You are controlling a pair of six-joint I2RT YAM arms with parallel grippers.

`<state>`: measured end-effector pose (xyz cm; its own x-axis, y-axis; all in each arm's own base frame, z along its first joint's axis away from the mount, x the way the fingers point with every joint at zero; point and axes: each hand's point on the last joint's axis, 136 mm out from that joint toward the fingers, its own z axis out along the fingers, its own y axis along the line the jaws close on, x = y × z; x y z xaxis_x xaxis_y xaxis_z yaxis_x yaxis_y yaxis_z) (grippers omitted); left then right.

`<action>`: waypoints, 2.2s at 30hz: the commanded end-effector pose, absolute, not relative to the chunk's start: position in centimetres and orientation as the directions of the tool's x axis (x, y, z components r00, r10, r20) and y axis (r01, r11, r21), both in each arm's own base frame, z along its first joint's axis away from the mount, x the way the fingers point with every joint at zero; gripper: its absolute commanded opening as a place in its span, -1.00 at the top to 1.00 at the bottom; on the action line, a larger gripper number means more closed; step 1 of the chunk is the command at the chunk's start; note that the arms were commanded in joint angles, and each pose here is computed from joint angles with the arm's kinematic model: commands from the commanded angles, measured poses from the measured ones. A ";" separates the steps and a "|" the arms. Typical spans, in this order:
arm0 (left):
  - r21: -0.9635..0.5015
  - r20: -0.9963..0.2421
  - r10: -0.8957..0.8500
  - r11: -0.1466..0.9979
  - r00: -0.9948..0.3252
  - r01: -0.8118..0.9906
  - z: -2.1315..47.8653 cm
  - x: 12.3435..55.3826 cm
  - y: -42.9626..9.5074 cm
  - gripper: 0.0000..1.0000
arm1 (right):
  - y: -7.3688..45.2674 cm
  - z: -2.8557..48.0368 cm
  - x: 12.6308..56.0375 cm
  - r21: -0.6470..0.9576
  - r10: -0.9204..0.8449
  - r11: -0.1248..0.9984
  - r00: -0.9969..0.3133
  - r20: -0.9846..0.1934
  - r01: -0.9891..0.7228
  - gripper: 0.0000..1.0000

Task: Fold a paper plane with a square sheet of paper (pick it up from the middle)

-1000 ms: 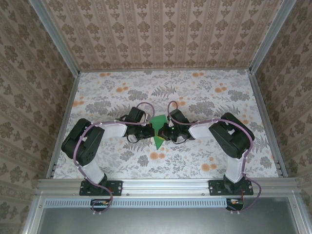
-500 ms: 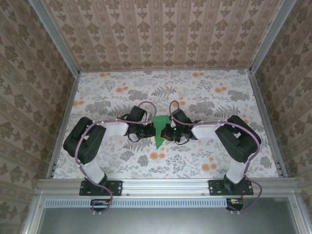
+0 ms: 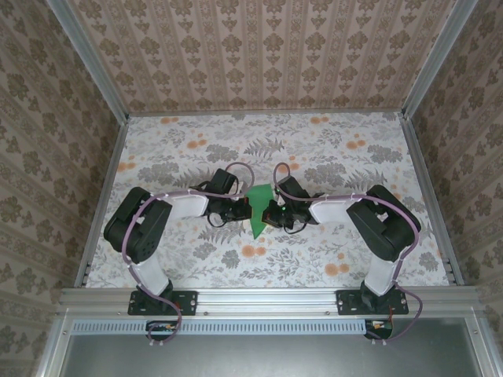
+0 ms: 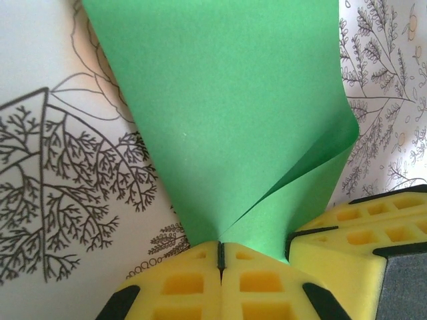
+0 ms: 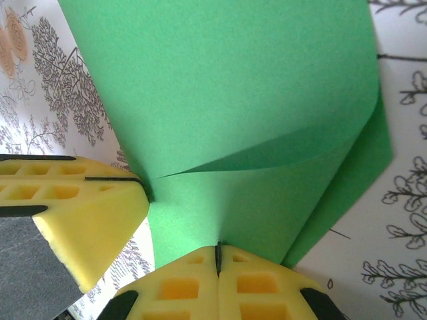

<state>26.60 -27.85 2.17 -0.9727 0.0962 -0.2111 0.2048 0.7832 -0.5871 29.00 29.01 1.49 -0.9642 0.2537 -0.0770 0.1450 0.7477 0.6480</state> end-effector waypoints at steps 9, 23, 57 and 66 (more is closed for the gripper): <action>-0.611 -0.336 0.012 0.758 -0.942 0.228 7.1 26.5 -28.8 0.74 | 26.2 -2.0 28.0 0.565 0.418 0.755 -0.908 -0.024 0.333 1.00; -0.632 -0.205 0.012 0.762 -0.979 0.141 4.0 22.2 -30.5 0.82 | 25.3 -2.6 27.4 0.548 0.485 0.729 -0.874 0.008 0.410 1.00; -0.611 -0.163 0.050 0.779 -0.985 0.141 2.8 19.5 -29.4 0.84 | 24.9 -3.0 27.0 0.526 0.497 0.732 -0.867 0.022 0.433 1.00; -0.548 -0.098 0.021 0.834 -0.995 0.071 -0.4 18.3 -27.1 0.86 | 24.8 -3.1 26.9 0.521 0.495 0.736 -0.869 0.022 0.432 1.00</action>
